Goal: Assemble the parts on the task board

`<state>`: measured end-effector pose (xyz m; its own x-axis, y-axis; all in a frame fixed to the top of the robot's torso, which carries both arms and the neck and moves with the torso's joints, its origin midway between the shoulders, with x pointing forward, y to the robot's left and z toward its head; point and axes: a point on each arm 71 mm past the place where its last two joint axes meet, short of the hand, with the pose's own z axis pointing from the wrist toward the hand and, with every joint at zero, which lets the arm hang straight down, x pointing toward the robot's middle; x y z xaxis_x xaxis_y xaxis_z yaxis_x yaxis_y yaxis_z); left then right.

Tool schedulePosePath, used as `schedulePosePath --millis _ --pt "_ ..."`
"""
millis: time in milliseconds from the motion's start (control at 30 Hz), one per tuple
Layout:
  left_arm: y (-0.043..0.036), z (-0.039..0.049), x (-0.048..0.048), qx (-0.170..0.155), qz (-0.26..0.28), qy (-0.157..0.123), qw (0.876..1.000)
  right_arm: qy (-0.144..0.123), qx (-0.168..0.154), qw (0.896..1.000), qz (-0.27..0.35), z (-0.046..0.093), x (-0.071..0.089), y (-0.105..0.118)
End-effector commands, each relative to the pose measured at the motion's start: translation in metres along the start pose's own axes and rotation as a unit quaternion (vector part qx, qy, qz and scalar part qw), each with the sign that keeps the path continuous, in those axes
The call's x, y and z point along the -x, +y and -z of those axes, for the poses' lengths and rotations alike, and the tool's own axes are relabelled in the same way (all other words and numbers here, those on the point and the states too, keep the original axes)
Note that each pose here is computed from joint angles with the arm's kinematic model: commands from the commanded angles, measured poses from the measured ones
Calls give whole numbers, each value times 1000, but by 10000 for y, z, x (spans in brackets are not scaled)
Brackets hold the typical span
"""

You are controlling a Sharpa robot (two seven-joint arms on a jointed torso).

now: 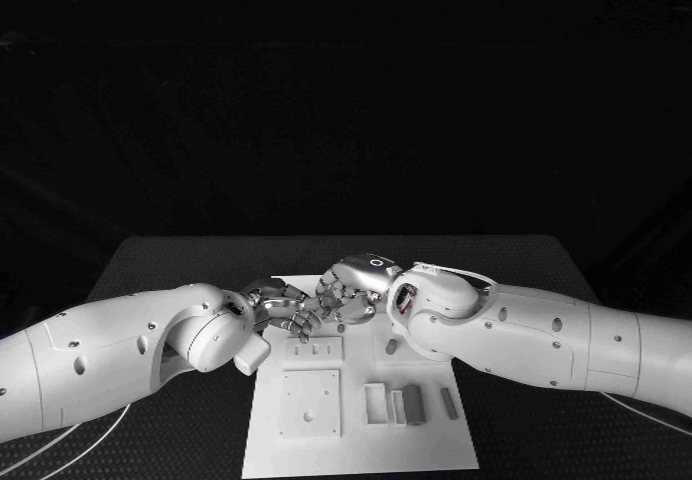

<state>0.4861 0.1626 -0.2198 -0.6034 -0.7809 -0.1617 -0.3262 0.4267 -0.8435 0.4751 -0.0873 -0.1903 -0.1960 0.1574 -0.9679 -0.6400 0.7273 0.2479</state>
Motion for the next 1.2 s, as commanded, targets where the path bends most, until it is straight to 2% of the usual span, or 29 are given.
schedulePosePath --millis 33,1200 --pt "-95 6 -30 -28 4 10 1000 21 6 1000 9 9 -75 11" --pt "-101 10 -2 -35 15 -3 999 27 -5 1000 12 10 -127 -61"
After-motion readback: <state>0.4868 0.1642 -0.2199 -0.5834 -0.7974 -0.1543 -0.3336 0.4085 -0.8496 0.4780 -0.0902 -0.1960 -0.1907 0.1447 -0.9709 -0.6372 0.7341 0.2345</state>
